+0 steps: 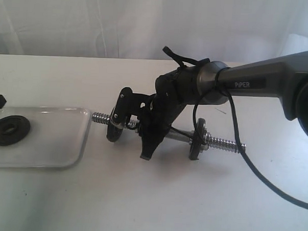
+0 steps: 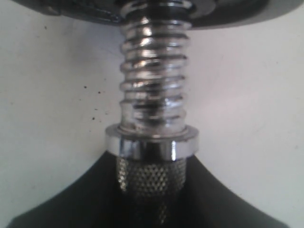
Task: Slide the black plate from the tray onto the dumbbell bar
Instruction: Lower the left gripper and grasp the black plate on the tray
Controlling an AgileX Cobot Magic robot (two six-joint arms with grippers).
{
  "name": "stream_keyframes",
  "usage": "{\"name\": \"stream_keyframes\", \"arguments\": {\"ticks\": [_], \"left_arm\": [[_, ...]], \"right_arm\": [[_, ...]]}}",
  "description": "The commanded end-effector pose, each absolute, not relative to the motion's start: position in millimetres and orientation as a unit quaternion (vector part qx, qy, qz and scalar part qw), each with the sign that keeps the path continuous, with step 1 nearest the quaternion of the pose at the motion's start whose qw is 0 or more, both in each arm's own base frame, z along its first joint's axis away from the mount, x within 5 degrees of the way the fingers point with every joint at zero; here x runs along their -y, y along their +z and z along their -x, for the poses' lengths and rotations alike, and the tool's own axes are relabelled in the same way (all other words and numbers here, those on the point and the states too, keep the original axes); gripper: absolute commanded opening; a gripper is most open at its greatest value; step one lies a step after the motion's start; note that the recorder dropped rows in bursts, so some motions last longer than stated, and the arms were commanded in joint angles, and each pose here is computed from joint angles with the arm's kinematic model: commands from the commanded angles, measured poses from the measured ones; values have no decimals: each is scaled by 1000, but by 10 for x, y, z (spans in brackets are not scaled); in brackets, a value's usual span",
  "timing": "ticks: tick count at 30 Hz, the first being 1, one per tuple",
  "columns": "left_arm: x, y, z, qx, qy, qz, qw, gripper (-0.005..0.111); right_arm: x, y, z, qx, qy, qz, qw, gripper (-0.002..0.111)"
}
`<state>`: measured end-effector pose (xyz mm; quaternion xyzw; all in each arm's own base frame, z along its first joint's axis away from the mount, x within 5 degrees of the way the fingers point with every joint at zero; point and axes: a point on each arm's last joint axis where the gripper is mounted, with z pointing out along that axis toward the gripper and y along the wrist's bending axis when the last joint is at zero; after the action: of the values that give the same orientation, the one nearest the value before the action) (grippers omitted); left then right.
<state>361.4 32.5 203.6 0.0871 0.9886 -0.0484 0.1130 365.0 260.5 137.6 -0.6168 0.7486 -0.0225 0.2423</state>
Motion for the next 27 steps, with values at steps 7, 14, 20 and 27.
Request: {"name": "stream_keyframes", "arguments": {"ticks": [7,14,20,27], "left_arm": [[7,1859,-3742,-984,-58,-123,114,105],[3,1854,-3764,-985,-43,-115,122,105],[2,1750,-3787,-987,-45,-105,112,105],[-2,1596,-3830,-989,-45,-98,104,105]], "right_arm": [[-2617,1632,-3694,-745,-20,601,291,0],[-2623,1631,-3688,-749,-13,595,290,0],[-2623,1631,-3688,-749,-13,595,290,0],[-2623,1631,-3688,-749,-13,595,290,0]]}}
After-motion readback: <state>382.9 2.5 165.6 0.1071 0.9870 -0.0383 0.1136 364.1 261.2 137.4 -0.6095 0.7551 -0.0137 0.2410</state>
